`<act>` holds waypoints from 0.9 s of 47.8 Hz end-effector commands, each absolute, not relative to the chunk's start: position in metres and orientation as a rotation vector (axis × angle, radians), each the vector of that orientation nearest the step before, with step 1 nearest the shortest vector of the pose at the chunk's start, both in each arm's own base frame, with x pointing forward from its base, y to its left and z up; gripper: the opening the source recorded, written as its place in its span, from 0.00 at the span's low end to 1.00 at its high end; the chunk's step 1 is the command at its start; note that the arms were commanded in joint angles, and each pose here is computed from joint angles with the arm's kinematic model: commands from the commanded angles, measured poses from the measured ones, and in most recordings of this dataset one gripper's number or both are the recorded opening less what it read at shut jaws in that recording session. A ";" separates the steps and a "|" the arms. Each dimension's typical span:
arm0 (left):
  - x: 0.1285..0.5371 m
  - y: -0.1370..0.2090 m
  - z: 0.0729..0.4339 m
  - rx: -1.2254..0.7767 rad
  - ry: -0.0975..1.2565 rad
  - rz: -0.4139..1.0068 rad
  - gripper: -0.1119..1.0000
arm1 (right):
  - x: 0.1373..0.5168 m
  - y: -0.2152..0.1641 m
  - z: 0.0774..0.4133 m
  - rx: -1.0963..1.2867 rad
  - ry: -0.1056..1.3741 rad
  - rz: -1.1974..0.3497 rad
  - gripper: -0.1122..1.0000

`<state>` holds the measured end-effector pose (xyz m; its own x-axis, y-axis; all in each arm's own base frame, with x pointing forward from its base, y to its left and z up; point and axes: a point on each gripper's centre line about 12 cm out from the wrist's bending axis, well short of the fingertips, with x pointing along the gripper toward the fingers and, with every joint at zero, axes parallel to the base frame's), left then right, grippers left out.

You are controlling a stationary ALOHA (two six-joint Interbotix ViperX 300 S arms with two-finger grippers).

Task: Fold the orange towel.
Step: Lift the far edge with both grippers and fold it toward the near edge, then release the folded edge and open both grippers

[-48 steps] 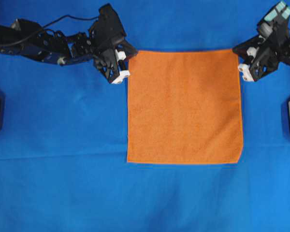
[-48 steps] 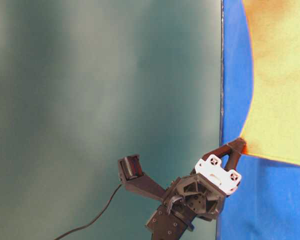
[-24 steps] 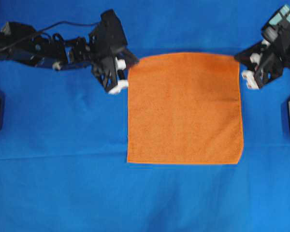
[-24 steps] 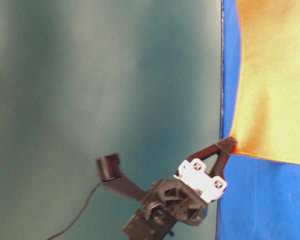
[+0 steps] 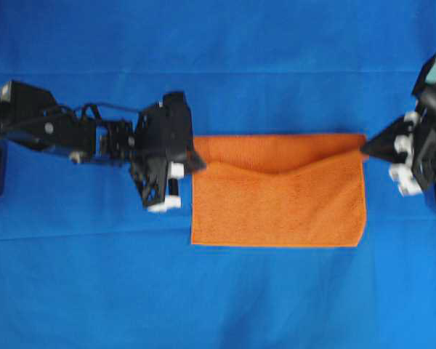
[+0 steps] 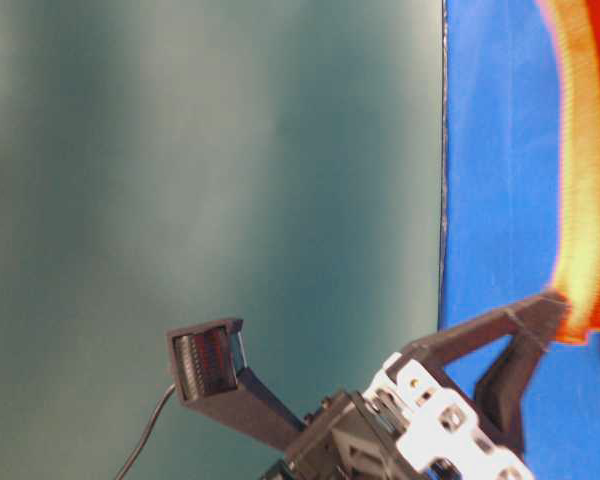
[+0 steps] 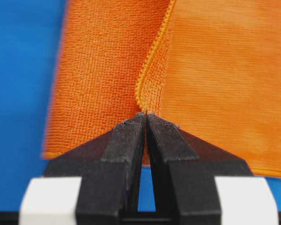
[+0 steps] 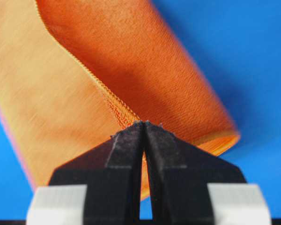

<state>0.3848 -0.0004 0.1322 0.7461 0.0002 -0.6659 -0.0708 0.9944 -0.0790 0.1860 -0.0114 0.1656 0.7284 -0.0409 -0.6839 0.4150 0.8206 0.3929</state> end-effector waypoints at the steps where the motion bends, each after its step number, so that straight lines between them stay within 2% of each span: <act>1: 0.388 -0.018 0.144 -0.117 0.695 0.006 0.11 | 0.189 0.002 0.166 0.563 0.739 -0.212 0.11; 21: 0.383 -0.072 0.138 -0.173 0.722 -0.087 0.11 | 0.202 0.051 0.138 0.566 0.880 -0.073 0.11; 43: 0.385 -0.076 0.123 -0.164 0.729 -0.096 0.11 | 0.216 0.070 0.125 0.564 0.955 -0.063 0.11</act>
